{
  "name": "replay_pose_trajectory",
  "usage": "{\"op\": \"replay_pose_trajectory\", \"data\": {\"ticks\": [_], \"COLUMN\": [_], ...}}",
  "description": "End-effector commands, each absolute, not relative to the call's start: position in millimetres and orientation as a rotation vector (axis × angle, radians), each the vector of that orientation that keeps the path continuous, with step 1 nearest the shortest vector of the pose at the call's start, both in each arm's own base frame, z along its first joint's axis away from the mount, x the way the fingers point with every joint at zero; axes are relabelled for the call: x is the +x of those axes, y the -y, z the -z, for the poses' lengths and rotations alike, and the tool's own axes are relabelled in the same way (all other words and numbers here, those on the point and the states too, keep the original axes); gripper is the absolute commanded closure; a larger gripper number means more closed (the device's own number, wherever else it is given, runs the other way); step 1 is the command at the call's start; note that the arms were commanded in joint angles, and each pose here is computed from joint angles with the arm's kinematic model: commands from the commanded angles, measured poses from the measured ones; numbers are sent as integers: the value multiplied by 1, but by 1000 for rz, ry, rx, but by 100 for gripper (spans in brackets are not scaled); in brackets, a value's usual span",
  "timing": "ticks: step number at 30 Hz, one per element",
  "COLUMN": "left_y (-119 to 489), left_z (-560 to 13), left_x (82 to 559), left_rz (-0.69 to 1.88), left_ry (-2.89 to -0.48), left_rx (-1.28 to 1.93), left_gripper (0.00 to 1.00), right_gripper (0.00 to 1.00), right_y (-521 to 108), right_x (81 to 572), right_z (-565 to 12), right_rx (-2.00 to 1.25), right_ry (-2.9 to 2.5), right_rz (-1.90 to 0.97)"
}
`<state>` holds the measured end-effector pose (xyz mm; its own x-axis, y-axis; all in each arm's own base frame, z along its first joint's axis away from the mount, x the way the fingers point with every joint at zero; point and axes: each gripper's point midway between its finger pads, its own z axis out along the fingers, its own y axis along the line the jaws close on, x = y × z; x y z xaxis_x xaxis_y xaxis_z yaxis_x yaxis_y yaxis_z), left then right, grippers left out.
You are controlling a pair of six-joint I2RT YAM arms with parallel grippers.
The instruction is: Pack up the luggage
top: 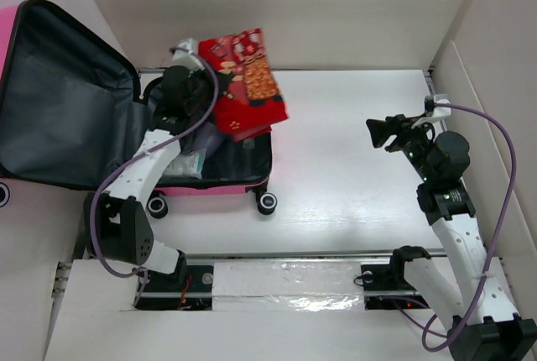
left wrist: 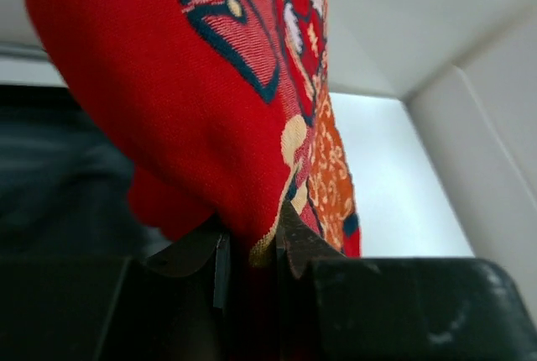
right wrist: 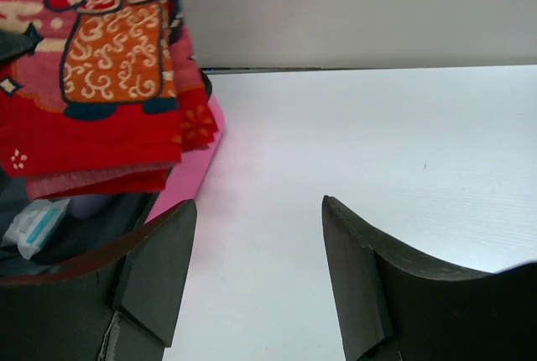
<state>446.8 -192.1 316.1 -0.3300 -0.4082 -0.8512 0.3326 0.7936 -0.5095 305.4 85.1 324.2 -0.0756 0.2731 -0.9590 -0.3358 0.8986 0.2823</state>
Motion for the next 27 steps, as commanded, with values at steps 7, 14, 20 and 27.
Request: {"op": "replay_pose_trajectory", "data": {"ticks": [7, 14, 20, 27], "left_y": [62, 21, 4, -34], "left_z": [-161, -156, -214, -279], "left_x": [448, 425, 387, 286], "left_rz": [636, 440, 331, 142], "left_ry": [-1967, -1995, -1901, -1619], "left_rx": [-528, -691, -652, -772], "left_gripper": [100, 49, 42, 94], "right_gripper": [33, 26, 33, 99], "right_y": [-93, -104, -111, -125], "right_x": [301, 298, 297, 298], "right_z": [-329, -330, -325, -320], "right_rx": [-103, -156, -173, -233], "right_ry": [-1546, -1548, -1556, -1569], "right_rz": [-507, -538, -551, -603]}}
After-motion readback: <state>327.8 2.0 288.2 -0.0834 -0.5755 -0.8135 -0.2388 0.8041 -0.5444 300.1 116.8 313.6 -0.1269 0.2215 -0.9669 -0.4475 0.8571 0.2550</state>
